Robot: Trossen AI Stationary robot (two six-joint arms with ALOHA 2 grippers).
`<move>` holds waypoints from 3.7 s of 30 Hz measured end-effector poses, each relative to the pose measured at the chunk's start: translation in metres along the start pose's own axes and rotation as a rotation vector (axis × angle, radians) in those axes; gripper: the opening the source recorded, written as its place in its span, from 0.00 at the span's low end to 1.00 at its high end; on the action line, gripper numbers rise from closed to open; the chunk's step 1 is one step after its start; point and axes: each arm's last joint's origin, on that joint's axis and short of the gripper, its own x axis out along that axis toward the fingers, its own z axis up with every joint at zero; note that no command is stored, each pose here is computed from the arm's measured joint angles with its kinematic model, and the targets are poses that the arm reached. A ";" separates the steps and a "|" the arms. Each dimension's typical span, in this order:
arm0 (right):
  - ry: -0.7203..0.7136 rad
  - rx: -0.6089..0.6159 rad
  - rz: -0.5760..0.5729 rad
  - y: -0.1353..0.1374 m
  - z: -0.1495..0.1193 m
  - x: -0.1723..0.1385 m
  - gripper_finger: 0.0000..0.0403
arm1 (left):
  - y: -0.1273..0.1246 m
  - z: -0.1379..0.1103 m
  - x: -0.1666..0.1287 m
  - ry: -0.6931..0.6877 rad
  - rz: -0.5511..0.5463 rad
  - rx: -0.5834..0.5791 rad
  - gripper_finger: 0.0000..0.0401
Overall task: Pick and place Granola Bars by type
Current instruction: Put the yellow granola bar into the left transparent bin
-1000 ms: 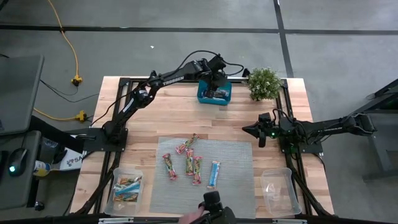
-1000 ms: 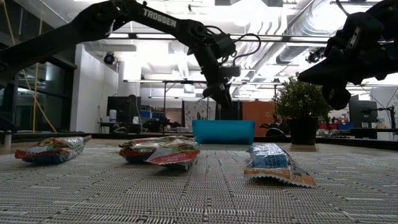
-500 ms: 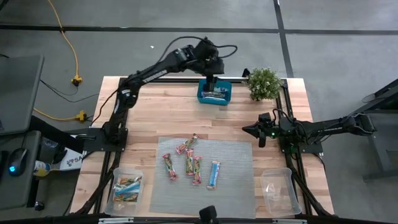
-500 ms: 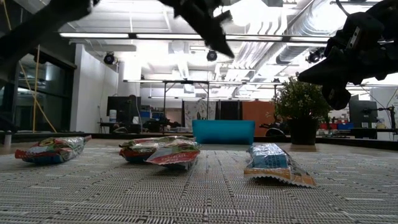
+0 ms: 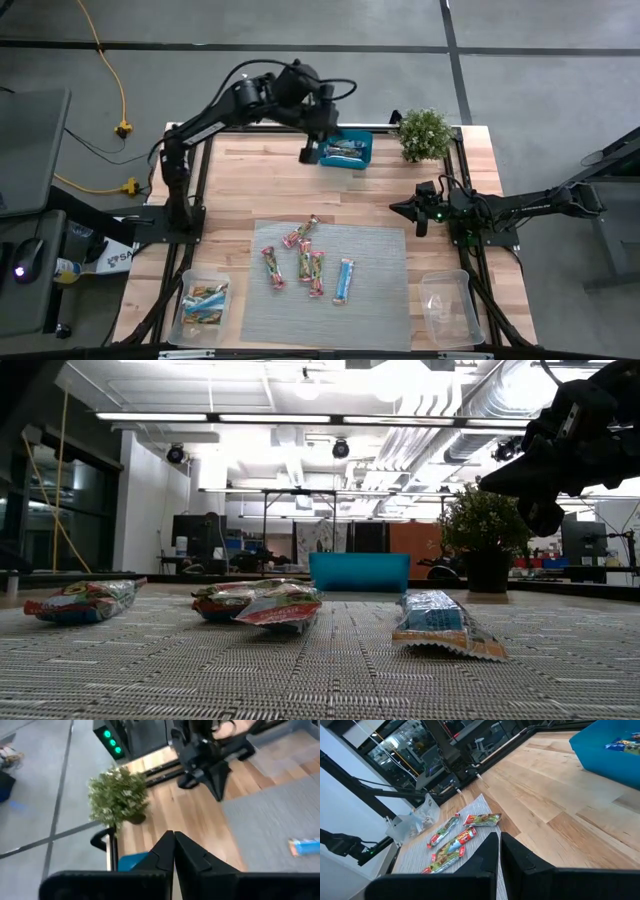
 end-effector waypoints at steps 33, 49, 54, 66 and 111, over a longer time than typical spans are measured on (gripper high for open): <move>0.001 0.000 -0.001 0.000 0.000 0.000 0.00 | -0.155 0.038 -0.073 0.211 0.200 -0.220 0.00; 0.001 0.000 -0.002 0.000 0.000 0.000 0.00 | -0.242 0.046 0.014 0.129 0.114 -0.625 0.00; 0.001 0.000 -0.001 0.000 0.000 0.000 0.00 | -0.254 0.048 0.047 0.111 0.102 -0.710 0.00; 0.001 -0.001 -0.001 0.000 0.000 0.000 0.00 | -0.272 0.047 0.109 0.077 0.029 -0.952 0.00; 0.001 0.000 -0.001 0.000 0.000 0.000 0.00 | -0.294 -0.033 0.216 0.595 0.017 -1.199 0.48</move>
